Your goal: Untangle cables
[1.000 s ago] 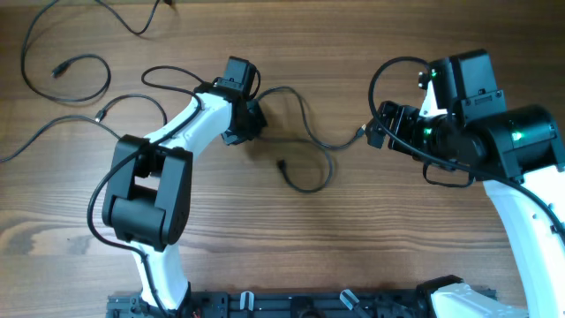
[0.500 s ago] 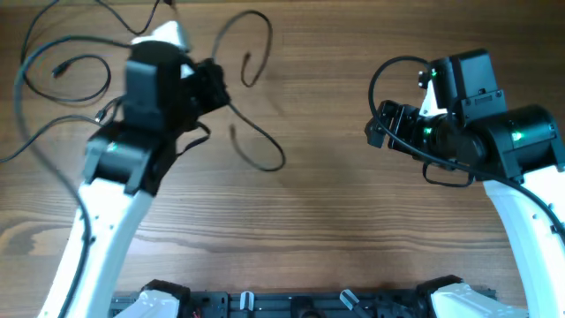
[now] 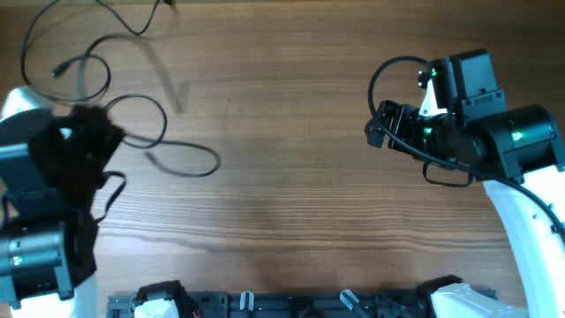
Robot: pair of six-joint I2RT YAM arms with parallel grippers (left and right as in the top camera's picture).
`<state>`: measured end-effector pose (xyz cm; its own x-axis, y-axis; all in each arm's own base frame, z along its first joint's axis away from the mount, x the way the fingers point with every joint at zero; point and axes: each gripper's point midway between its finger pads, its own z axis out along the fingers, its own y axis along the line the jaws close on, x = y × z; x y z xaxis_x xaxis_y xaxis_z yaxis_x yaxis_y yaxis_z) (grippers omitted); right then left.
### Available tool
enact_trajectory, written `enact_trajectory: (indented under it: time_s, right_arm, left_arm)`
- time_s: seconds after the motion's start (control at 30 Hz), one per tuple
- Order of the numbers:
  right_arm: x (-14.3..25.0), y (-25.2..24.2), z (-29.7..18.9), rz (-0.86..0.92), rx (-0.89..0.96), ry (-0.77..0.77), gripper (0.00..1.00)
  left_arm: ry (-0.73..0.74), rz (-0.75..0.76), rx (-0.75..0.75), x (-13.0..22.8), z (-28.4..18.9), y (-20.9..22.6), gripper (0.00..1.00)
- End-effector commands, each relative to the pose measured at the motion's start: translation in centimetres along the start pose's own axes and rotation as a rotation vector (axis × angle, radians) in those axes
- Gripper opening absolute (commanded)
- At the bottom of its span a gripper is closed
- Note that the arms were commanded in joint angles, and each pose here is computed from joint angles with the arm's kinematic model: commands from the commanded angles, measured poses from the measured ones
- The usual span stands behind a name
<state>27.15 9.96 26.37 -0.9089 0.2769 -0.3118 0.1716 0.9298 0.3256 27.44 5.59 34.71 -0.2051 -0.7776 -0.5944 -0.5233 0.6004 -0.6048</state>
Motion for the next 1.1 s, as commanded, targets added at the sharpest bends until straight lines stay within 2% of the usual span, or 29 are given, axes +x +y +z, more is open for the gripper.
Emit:
enact_trajectory:
  time_s: [0.0,0.1,0.3,0.4,0.6,0.9,1.07]
  right_arm:
    - [0.1,0.0,0.0,-0.018,-0.007,0.002,1.00]
    - [0.0,0.0,0.0,-0.018,-0.007,0.000,1.00]
    - [-0.1,0.1,0.0,-0.019,-0.008,-0.006,1.00]
    - [-0.1,0.1,0.0,-0.019,-0.008,-0.006,1.00]
    - [-0.1,0.1,0.1,-0.027,-0.008,-0.006,1.00]
    - [-0.2,0.0,0.1,-0.027,-0.004,-0.009,1.00]
    - [-0.2,0.0,0.1,-0.045,-0.001,-0.010,1.00]
  left_arm:
    - [-0.115,-0.137,-0.179,-3.5,-0.6,5.4,0.04]
    - [-0.165,-0.229,-0.297,-5.3,-1.0,9.3,0.04]
    - [-0.178,-0.343,-0.439,-6.9,0.0,14.1,0.04]
    - [-0.186,-0.466,-0.500,-7.6,1.0,16.7,0.04]
    - [-0.115,-0.608,-0.545,-7.8,3.4,20.6,0.04]
    - [-0.107,-0.994,-0.732,-6.6,4.4,29.1,0.04]
    - [-0.120,-1.070,-0.757,-6.8,6.0,31.4,0.11]
